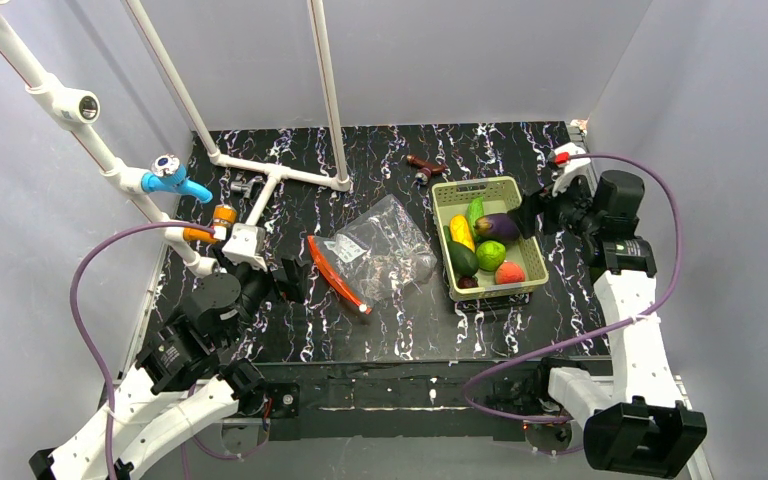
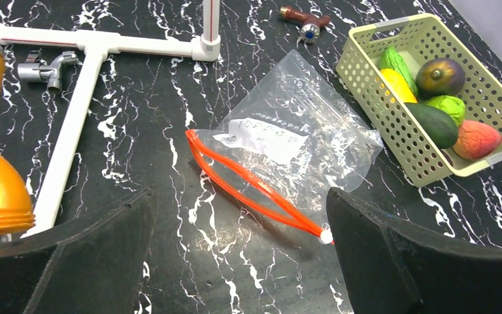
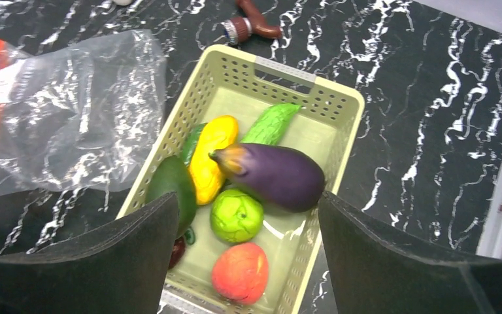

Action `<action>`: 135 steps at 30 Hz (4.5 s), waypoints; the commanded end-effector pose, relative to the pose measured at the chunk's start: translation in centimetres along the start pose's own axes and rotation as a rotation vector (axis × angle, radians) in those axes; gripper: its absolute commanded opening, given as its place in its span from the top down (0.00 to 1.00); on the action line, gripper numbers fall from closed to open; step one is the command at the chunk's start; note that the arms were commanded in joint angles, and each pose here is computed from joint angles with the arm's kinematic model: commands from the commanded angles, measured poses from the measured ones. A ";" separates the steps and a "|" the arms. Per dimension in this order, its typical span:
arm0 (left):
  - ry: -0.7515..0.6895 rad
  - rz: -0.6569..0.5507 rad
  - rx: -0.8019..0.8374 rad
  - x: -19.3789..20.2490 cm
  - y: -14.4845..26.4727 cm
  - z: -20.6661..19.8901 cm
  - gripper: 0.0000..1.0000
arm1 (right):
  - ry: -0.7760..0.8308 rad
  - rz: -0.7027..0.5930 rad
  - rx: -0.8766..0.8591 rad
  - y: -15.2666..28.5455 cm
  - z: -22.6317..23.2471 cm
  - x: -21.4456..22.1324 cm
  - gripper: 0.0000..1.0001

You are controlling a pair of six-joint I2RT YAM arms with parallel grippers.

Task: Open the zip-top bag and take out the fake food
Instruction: Reset both arms

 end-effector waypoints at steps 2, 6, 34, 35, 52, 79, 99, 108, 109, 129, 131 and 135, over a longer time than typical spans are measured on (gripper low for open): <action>0.016 -0.030 -0.073 -0.1 -0.1 1.0 0.00 | 0.079 -0.025 0.182 -0.9 -2.2 -1.5 0.16; 0.013 -0.030 -0.074 0.0 -0.1 1.0 0.00 | 0.084 -0.031 0.180 -0.9 -2.1 -1.6 0.16; 0.010 -0.046 -0.075 -0.5 0.5 1.3 0.00 | 0.083 0.003 0.346 1.0 -3.5 -1.8 0.16; 0.010 -0.046 -0.076 -0.5 0.5 1.3 0.00 | 0.083 0.003 0.346 1.0 -3.5 -1.8 0.16; 0.007 -0.048 -0.080 -0.5 0.6 1.4 0.01 | 0.083 0.003 0.346 1.2 -3.4 -2.1 0.16; 0.007 -0.049 -0.080 -0.5 0.6 1.4 0.00 | 0.078 0.031 0.426 1.7 -4.3 -1.7 0.16; 0.006 -0.056 -0.074 -0.9 0.6 1.3 0.01 | 0.075 0.045 0.465 2.1 -4.7 -1.8 0.16; 0.003 -0.053 -0.075 -0.9 0.5 1.2 0.01 | 0.072 0.052 0.463 2.1 -4.6 -1.6 0.16; 0.004 -0.053 -0.075 -0.9 0.5 1.2 0.00 | 0.073 0.049 0.464 2.2 -4.6 -1.6 0.16; 0.021 -0.054 0.041 0.4 -1.1 -0.7 0.00 | 0.076 -0.004 0.232 1.1 -1.8 -2.2 0.16; 0.004 -0.063 0.033 0.5 -1.4 -0.6 0.00 | 0.076 -0.004 0.232 1.1 -1.8 -2.2 0.16; -0.034 -0.079 0.001 1.3 -2.5 -0.2 0.01 | 0.072 0.004 0.229 1.0 -1.8 -1.9 0.16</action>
Point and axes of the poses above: each gripper's point midway between its finger pads, its own y axis back along the fingers, its own z axis along the line the jaws close on, x = y × z, the point moved 5 cm from there along y, back along the fingers, and after that the axes turned 6 degrees about y, right-handed, at the moved point
